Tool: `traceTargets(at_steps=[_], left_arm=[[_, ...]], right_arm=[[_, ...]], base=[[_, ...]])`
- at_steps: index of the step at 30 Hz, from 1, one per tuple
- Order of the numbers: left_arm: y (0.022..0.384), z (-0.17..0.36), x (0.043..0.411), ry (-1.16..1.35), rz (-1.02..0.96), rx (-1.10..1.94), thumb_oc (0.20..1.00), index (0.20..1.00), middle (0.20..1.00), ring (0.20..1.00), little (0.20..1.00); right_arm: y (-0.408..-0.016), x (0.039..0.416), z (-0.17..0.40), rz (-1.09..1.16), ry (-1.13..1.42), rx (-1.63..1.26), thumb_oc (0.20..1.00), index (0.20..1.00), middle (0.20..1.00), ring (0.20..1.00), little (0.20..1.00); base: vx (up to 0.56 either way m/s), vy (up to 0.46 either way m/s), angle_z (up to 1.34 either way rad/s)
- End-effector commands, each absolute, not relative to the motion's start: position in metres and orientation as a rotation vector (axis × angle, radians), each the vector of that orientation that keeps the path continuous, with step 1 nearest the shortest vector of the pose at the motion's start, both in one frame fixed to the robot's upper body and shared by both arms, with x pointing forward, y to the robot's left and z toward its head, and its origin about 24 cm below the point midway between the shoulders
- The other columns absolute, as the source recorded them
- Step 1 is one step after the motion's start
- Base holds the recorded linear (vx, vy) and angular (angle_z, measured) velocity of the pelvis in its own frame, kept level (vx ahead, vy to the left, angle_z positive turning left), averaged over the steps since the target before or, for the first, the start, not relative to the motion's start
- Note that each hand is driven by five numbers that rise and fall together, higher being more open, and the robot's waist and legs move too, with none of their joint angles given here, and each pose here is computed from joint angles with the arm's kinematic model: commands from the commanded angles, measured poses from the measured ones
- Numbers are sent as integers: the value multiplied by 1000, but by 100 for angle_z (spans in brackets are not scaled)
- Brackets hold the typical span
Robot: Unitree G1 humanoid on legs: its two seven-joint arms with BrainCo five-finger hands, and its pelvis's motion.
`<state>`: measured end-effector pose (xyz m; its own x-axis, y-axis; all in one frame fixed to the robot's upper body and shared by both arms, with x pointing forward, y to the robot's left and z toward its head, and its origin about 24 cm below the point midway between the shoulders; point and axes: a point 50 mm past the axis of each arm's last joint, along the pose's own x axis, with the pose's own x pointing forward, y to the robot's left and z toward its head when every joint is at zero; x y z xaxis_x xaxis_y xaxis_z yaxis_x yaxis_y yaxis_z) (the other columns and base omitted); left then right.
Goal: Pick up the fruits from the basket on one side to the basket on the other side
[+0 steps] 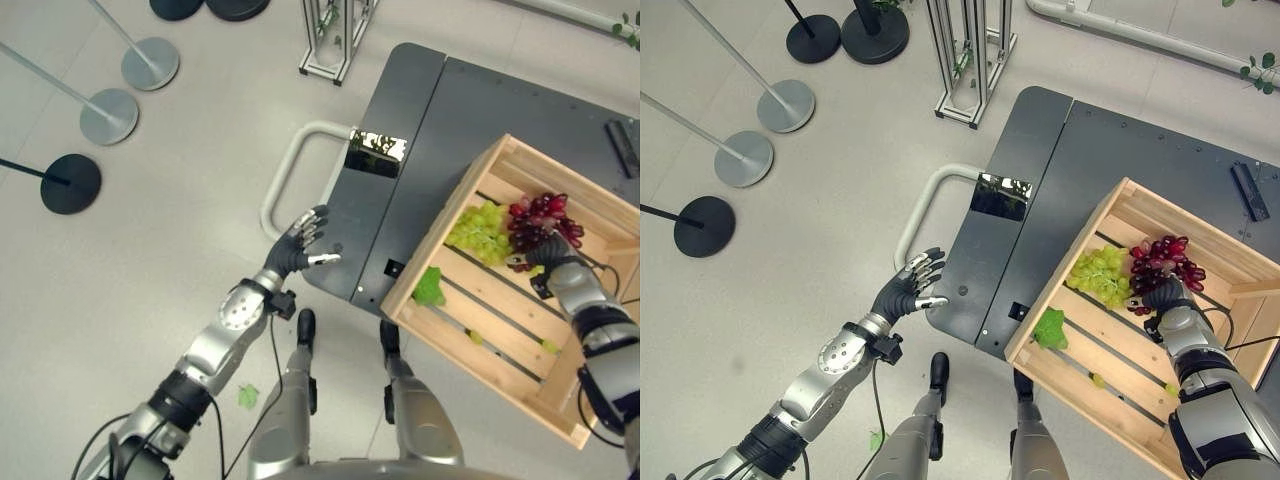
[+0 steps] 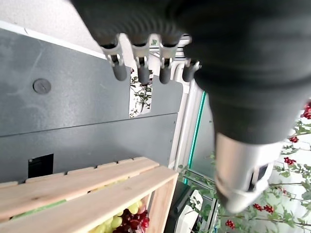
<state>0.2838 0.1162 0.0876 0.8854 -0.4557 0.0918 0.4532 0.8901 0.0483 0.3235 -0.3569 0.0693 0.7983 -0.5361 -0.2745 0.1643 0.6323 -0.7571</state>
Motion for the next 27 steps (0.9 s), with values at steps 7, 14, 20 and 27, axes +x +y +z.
traceTargets(at_steps=[7, 14, 20, 27], left_arm=[[101, 105, 283, -204, -476, -8, 1000, 1000, 1000, 1000, 1000], [93, 111, 284, -224, -477, -50, 1000, 1000, 1000, 1000, 1000], [89, 114, 283, -230, -482, -67, 1000, 1000, 1000, 1000, 1000], [88, 118, 283, -247, -466, -87, 1000, 1000, 1000, 1000, 1000]], right_arm=[[-317, 350, 87, -314, 373, -869, 1000, 1000, 1000, 1000, 1000], [-309, 355, 75, -404, 426, -646, 1000, 1000, 1000, 1000, 1000], [-310, 359, 78, -471, 459, -523, 1000, 1000, 1000, 1000, 1000], [-301, 367, 87, -476, 403, -470, 200, 200, 200, 200, 200]], base=[[0, 0, 0], [0, 0, 0], [0, 0, 0], [13, 0, -1]])
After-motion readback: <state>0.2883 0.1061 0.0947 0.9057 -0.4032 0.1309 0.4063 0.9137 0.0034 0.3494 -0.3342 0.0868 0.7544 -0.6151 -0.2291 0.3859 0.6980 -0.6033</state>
